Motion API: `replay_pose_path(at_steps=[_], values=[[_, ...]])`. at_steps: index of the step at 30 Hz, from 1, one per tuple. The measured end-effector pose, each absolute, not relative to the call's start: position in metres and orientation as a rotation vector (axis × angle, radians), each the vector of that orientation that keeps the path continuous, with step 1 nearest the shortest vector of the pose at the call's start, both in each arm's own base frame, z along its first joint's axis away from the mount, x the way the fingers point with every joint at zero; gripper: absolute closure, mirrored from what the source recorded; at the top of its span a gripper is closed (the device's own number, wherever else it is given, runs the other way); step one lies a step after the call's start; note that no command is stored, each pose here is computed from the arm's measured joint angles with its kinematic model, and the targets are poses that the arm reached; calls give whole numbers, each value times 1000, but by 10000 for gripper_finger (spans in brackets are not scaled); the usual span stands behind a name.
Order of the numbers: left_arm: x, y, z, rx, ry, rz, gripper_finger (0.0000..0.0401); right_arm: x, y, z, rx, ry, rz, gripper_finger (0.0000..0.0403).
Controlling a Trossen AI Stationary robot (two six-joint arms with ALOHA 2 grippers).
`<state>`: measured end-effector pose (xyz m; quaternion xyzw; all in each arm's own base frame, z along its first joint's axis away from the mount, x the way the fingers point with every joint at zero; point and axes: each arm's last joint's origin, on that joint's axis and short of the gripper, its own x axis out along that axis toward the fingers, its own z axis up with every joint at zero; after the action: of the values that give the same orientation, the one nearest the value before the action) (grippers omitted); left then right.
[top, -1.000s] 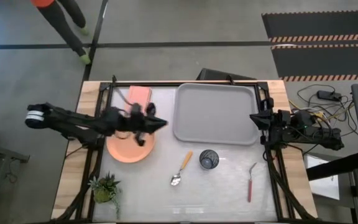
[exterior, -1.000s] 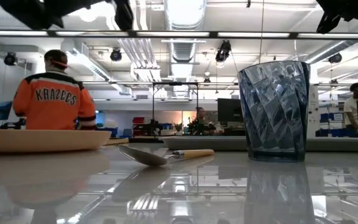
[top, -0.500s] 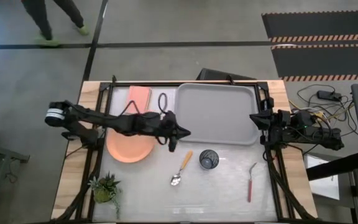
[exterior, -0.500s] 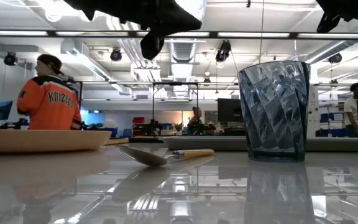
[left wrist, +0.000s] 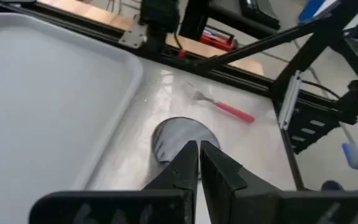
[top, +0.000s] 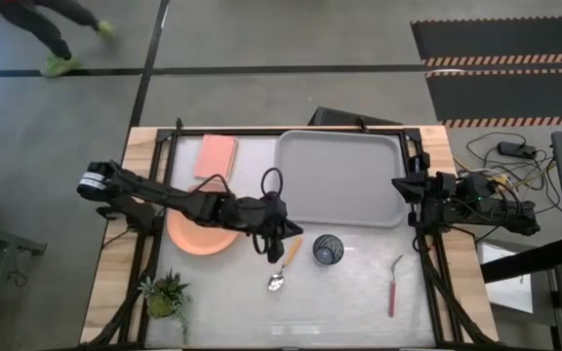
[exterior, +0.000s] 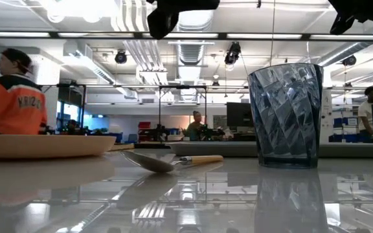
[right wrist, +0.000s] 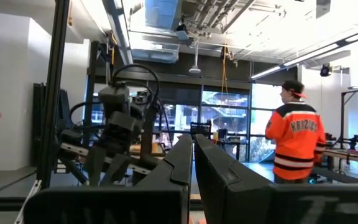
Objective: Pick and place plate/cup/fork/spoon on tray
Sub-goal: Put the black cup on the top left of the gray serving tray
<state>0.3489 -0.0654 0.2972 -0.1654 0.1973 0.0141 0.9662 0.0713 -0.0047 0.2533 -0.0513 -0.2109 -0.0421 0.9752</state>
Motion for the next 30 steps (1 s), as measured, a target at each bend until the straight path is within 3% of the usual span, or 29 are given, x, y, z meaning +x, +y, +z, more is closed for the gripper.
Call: replay_pose_path(at_steps=[16, 19, 30], values=[[379, -71, 277, -215, 260, -14, 394, 72, -5, 253, -101, -421, -84, 394], [383, -72, 268, -196, 291, -13, 367, 72, -5, 253, -100, -418, -84, 394], [394, -75, 243, -186, 339, -9, 203, 72, -5, 252, -101, -412, -84, 394]])
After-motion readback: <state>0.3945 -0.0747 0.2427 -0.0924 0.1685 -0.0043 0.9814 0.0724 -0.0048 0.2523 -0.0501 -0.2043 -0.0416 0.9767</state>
